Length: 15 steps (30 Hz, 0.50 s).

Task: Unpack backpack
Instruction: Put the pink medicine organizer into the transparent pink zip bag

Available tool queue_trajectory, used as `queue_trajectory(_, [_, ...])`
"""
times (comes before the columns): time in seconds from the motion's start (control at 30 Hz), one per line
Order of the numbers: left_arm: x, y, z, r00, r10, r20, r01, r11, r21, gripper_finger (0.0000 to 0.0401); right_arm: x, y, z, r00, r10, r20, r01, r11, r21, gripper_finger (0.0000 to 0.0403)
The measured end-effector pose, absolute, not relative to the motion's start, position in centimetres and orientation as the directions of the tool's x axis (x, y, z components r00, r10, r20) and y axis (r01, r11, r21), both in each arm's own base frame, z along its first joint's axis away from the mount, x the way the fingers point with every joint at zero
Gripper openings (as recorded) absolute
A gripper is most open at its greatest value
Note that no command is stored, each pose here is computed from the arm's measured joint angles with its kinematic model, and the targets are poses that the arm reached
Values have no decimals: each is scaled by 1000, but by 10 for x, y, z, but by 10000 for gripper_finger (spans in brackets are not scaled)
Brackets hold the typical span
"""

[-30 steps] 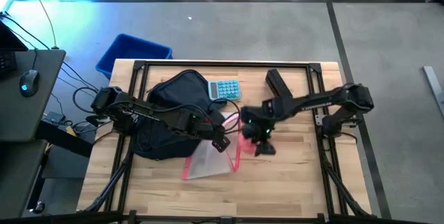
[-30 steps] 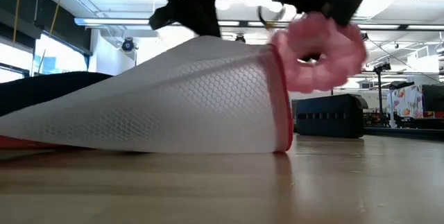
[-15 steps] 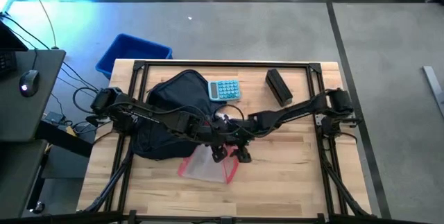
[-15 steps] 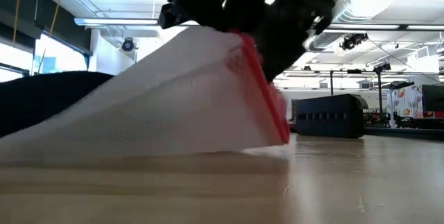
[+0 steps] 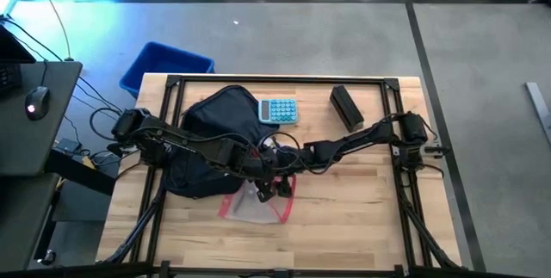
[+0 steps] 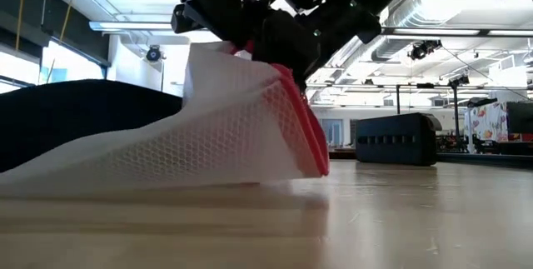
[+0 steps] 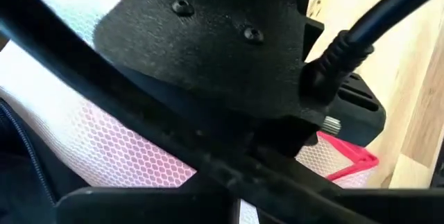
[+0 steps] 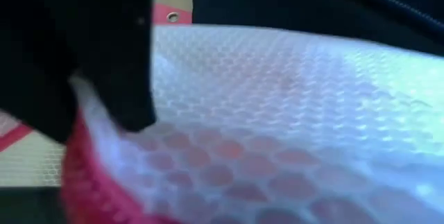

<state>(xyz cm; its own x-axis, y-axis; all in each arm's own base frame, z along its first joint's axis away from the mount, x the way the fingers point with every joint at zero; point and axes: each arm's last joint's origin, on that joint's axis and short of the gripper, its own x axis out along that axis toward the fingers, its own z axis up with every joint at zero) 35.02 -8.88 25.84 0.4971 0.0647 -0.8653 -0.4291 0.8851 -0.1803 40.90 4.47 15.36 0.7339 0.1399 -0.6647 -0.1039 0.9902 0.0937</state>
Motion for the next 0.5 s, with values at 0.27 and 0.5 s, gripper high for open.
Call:
queue_trajectory(0.27, [346, -87, 255, 451, 120, -884, -526, 836, -155, 0, 406, 48, 154, 710, 153, -688, -55, 985, 162, 333])
queue_trajectory(0.5, [345, -84, 254, 438, 189, -879, -585, 802, -120, 0, 391, 62, 184, 696, 179, -695, -143, 984, 110, 311])
